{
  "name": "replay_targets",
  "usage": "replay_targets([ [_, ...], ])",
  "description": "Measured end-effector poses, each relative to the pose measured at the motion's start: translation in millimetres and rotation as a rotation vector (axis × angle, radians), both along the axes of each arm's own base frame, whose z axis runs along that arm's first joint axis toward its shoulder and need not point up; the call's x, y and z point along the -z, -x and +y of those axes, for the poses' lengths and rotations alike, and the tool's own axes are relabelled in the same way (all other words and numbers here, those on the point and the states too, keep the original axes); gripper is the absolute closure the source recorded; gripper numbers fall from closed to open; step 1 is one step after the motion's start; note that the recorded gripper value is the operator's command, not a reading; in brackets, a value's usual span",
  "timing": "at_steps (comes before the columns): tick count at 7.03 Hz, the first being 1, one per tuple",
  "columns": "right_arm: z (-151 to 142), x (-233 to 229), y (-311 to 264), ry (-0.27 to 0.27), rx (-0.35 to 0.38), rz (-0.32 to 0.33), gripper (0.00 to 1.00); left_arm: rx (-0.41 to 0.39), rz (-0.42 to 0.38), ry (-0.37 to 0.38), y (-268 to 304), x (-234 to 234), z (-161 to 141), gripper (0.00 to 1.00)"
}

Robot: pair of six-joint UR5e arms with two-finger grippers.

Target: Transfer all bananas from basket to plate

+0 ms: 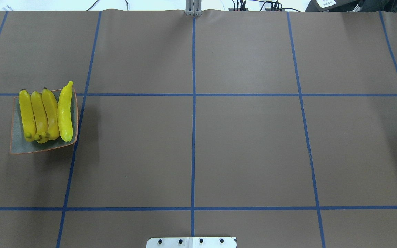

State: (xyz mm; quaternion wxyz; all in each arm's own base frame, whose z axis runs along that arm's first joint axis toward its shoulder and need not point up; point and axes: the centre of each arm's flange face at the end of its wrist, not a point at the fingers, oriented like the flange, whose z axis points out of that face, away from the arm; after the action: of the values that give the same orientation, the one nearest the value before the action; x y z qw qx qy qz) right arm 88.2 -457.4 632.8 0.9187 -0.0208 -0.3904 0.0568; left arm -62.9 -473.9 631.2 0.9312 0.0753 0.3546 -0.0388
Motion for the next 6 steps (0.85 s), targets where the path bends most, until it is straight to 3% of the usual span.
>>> replay_targets([
  [6,2.4,-2.3,0.0,0.003,0.001,0.0,0.0,0.0,0.001,0.001,0.0,-0.1,-0.1,0.0],
])
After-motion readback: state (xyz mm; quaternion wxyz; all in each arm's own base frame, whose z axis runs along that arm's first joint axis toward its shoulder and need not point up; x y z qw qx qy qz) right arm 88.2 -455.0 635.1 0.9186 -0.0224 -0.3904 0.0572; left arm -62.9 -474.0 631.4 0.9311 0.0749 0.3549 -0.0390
